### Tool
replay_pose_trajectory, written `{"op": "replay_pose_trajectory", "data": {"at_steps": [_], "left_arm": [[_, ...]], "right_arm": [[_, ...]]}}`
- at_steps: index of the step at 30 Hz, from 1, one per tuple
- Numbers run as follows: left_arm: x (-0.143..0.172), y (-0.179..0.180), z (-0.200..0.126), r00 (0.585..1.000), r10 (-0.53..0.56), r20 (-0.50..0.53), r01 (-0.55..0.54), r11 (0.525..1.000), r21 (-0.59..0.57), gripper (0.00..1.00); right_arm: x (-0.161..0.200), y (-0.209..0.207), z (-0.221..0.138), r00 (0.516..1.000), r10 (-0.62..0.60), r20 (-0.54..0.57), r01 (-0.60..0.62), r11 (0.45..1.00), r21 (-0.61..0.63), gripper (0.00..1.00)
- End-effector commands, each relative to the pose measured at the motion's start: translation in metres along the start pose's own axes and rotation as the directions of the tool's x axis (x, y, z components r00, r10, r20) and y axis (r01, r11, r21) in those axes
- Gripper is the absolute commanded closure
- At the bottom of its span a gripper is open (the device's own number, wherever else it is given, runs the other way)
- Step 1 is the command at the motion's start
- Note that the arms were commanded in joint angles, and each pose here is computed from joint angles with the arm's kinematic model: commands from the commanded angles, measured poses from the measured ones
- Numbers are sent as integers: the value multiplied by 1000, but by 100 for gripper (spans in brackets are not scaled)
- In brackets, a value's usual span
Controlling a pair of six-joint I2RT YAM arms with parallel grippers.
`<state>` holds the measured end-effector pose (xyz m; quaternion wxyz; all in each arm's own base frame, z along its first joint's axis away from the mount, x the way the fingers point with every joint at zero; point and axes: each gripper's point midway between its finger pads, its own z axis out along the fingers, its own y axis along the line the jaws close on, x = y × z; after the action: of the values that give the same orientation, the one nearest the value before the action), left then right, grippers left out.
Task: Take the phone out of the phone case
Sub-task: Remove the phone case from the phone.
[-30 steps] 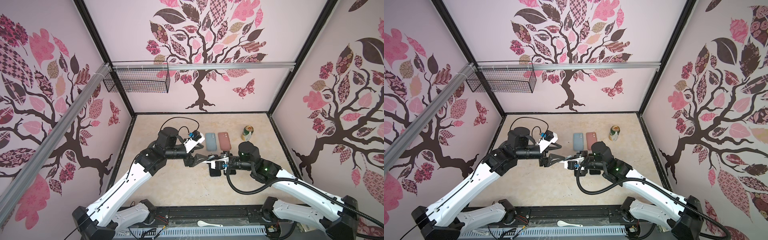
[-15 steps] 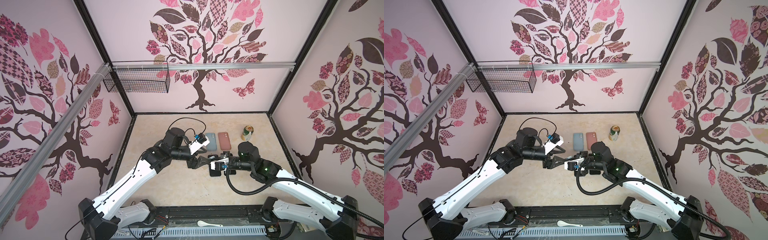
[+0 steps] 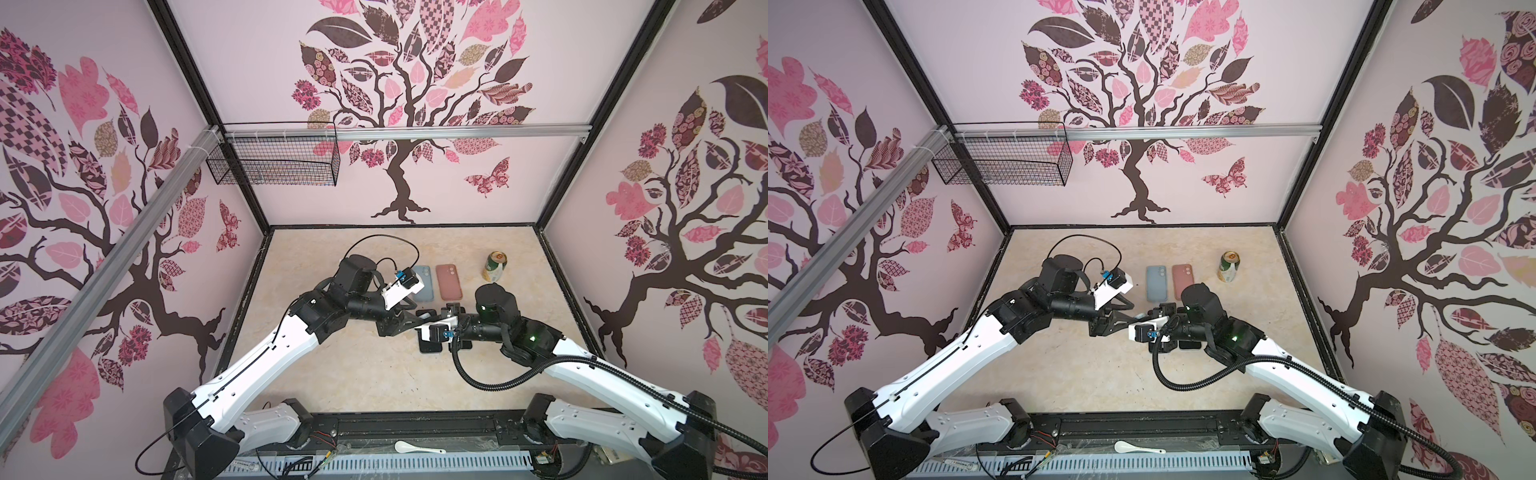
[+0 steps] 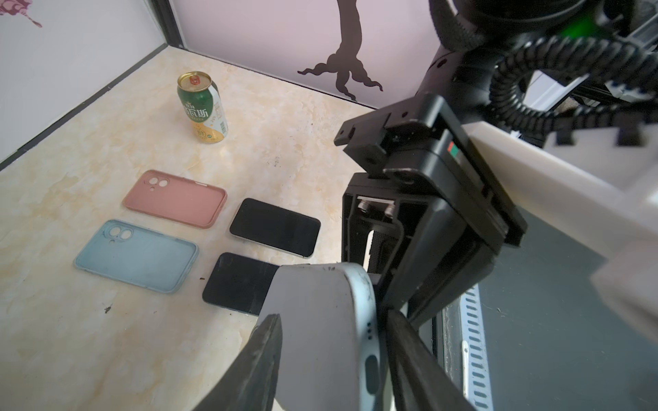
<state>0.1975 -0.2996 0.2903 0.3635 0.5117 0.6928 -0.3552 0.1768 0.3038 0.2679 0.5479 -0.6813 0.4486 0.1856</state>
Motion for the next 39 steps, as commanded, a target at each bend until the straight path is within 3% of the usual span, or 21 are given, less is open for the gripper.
{"op": "replay_pose_trajectory", "data": {"at_steps": [1, 7, 13, 20, 28, 35, 39], "left_arm": [[-14, 3, -9, 999, 38, 35, -36, 998, -43, 51], [1, 3, -2, 999, 23, -33, -24, 1000, -16, 56], [25, 12, -3, 989, 42, -141, -52, 996, -69, 66], [23, 15, -9, 987, 60, -146, -76, 992, -104, 100], [10, 36, -24, 995, 15, -101, -40, 967, -252, 100], [7, 56, -57, 993, -102, 55, 114, 946, -304, 100], [8, 57, -73, 986, -131, 106, 158, 937, -312, 100]], "right_arm": [[-35, -21, -9, 994, -64, 87, 59, 997, 52, 100], [-38, -23, -9, 993, -68, 95, 63, 996, 56, 100], [-38, -26, -10, 993, -74, 92, 67, 995, 74, 100], [-40, -24, -11, 992, -73, 101, 66, 995, 72, 100], [-37, -13, -20, 993, -59, 100, 54, 997, 57, 100], [-33, -35, -44, 981, 156, 118, -180, 956, 231, 100], [-19, -43, -54, 941, 298, 163, -335, 896, 293, 100]]}}
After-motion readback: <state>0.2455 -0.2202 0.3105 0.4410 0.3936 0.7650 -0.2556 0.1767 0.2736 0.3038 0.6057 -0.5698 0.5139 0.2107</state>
